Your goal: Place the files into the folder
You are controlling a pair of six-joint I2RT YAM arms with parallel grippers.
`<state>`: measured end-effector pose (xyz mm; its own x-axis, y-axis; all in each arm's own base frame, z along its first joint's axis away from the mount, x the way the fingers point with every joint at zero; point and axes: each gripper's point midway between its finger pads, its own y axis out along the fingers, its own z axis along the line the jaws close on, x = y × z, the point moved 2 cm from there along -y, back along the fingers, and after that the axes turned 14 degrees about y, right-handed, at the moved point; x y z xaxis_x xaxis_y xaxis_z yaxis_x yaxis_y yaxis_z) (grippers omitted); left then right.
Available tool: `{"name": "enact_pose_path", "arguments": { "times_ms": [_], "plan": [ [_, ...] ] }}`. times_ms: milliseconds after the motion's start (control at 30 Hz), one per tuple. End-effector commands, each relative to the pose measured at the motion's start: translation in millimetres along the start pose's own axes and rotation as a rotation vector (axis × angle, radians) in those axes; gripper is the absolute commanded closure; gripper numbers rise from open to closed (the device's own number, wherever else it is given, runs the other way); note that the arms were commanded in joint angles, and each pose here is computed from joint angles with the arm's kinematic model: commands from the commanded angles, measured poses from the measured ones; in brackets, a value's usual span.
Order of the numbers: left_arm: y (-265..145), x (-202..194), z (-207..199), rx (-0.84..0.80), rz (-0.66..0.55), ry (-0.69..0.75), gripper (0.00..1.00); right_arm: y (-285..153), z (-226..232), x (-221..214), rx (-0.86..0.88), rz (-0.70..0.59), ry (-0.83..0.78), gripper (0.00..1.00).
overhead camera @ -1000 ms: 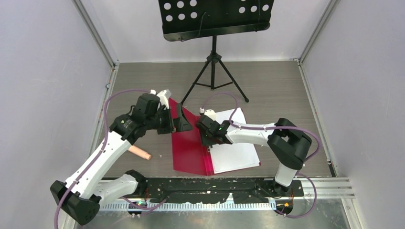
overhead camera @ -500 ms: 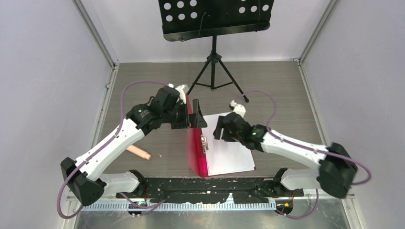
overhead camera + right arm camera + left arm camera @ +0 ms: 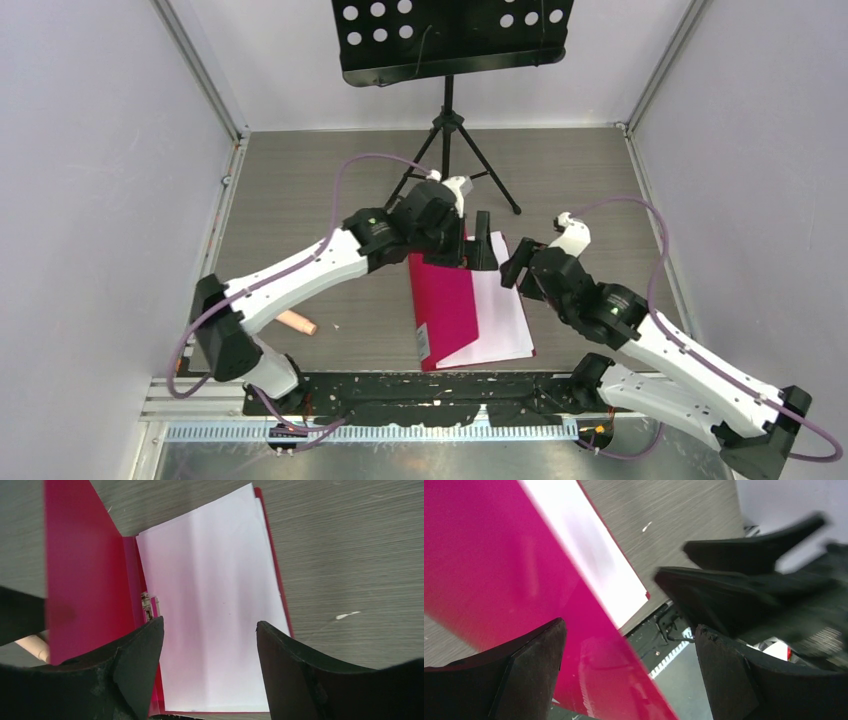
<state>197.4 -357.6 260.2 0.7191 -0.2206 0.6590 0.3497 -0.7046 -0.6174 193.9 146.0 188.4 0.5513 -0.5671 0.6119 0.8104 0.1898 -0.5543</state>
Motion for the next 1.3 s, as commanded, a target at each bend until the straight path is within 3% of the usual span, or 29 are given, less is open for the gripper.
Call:
{"name": "enact_pose_path", "arguments": {
  "times_ms": [0,300,567,867,1033,1267],
  "plan": [
    [34.5,-0.5,1.0,-0.014,-0.02,-0.027,0.03,-26.4,-12.9,34.3,-0.04,-0.131,0.041,0.26],
    [93.0,-67.6,49.3,0.11,0.163,-0.057,0.02,1.9,-17.2,-2.0,-0.053,-0.021,-0.004,0.22],
    [100.8,-116.5,95.3,0.199,0.27,-0.086,0.0,32.1,-20.4,-35.3,-0.073,0.075,-0.051,0.2],
    [39.3,-98.8,108.9,0.285,0.208,-0.026,0.0,65.7,-29.1,-60.6,-0.111,0.171,-0.086,0.18],
    [-9.1,-101.9,138.3,0.405,0.164,-0.019,0.0,81.3,-27.7,-71.2,-0.074,0.234,-0.072,0.12],
    [-66.0,-110.6,171.9,0.566,0.081,0.003,0.0,78.9,-13.4,-59.8,-0.03,0.213,-0.103,0.07]
  ]
}}
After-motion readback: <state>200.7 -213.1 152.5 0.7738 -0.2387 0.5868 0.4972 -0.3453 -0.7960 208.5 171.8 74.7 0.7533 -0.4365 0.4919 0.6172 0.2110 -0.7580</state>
